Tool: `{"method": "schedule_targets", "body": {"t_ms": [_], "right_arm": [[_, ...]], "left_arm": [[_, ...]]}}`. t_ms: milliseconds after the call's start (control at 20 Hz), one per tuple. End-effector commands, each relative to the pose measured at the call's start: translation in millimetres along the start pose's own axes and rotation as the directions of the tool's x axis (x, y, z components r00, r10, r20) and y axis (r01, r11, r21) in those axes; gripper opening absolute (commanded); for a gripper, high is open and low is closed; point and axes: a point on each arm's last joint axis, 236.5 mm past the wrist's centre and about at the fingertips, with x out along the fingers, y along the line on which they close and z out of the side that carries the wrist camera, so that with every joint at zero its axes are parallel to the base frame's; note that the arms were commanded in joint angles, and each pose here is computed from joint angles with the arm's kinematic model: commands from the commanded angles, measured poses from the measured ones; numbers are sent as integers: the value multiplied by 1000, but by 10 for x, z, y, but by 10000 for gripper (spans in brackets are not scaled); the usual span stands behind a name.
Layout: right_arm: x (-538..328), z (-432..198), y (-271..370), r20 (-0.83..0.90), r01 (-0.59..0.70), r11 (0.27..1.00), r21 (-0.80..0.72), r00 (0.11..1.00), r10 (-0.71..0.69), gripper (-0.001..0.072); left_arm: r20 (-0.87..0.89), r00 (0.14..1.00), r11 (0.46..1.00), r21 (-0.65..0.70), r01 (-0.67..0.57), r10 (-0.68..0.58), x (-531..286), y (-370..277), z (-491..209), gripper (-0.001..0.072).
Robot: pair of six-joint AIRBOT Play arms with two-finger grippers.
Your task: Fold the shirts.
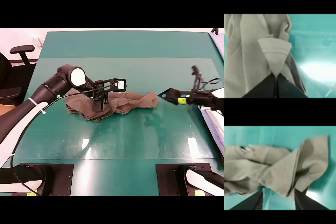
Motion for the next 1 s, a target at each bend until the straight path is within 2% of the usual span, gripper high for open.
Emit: {"method": "schedule_targets", "body": {"t_ms": [0,300,400,450,500,550,650,750,850,950], "right_arm": [[454,-204,-187,-91,29,997,69,996,-23,459],[816,-300,-129,-155,23,1000,7,988,-22,456],[861,-218,17,-154,0,1000,-27,988,-5,426],[859,-178,88,-150,-10,999,-39,989,4,289],[848,-122,155,-144,-21,998,-52,989,13,51],[828,-84,206,-144,-30,999,-44,989,23,8],[736,3,348,-156,-65,997,-48,986,57,7],[575,166,582,-135,-104,990,-96,987,91,7],[222,558,916,-23,-127,979,-160,992,125,6],[-328,996,1282,130,-131,962,-240,978,165,6]], "left_arm": [[-21,999,999,11,31,-31,-155,-128,-30,29],[-32,998,998,-32,46,-47,-199,-182,-52,29],[-36,998,998,-37,53,-54,-203,-199,-61,29],[-37,998,998,-37,54,-56,-212,-206,-61,28],[-38,998,998,-35,55,-56,-228,-213,-63,28],[-38,998,998,-32,52,-53,-259,-218,-59,28],[-49,998,1000,-16,25,-26,-413,-219,-75,27],[-80,995,997,-22,-68,66,-726,-134,-147,26],[-108,972,977,-27,-213,209,-1217,19,-291,26],[-112,914,914,-73,-400,391,-1881,183,-459,26]]}}
